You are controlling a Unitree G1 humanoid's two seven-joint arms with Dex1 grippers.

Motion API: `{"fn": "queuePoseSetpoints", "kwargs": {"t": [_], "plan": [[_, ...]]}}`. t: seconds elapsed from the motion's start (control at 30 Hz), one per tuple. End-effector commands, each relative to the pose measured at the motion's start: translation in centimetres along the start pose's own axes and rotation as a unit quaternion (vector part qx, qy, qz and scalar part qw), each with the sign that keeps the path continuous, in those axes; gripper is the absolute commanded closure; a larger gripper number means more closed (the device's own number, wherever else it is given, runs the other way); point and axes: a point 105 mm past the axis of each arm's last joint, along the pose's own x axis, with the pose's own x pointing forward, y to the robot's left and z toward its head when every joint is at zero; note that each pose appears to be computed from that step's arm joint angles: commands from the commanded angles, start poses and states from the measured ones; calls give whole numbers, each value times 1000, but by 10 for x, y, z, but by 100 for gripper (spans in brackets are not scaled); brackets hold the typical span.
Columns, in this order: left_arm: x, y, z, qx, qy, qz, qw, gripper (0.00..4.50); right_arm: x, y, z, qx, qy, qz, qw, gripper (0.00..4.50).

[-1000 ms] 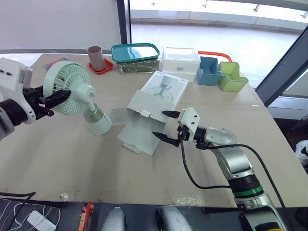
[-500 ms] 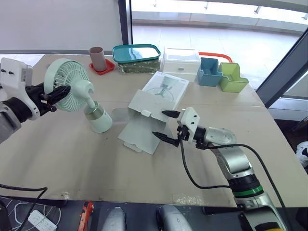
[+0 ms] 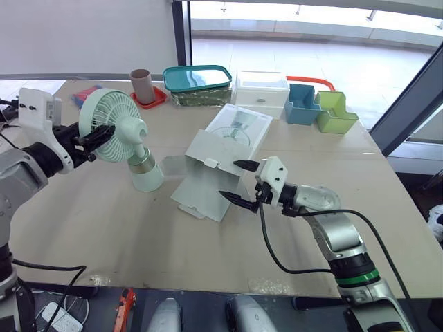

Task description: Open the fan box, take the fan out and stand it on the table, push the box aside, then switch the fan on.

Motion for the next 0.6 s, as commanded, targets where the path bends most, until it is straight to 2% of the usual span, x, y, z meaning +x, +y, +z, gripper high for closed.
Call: {"fn": "queuePoseSetpoints", "kwargs": {"t": [0.03,0.07,0.1,0.13,0.17,0.2,0.6], "plan": [[5,0,-18,-10,40,-2,999,200,-2,-3,13,-20,-17,-9,1000,0],[5,1,-17,-12,37,-2,999,158,-2,-3,13,-19,-16,-9,1000,0],[5,1,-16,-10,35,-4,999,149,-3,-3,13,-19,-16,-10,1000,0],[5,0,-13,-9,30,-7,999,99,-3,-3,12,-19,-16,-11,1000,0],[5,0,-11,-9,27,-9,1000,85,-3,-3,12,-19,-16,-12,1000,0],[5,1,-9,-7,23,-9,1000,8,-3,-3,12,-19,-16,-13,1000,0],[-7,9,-1,13,13,-35,999,8,-7,-6,9,-9,-18,-30,999,0]]}}
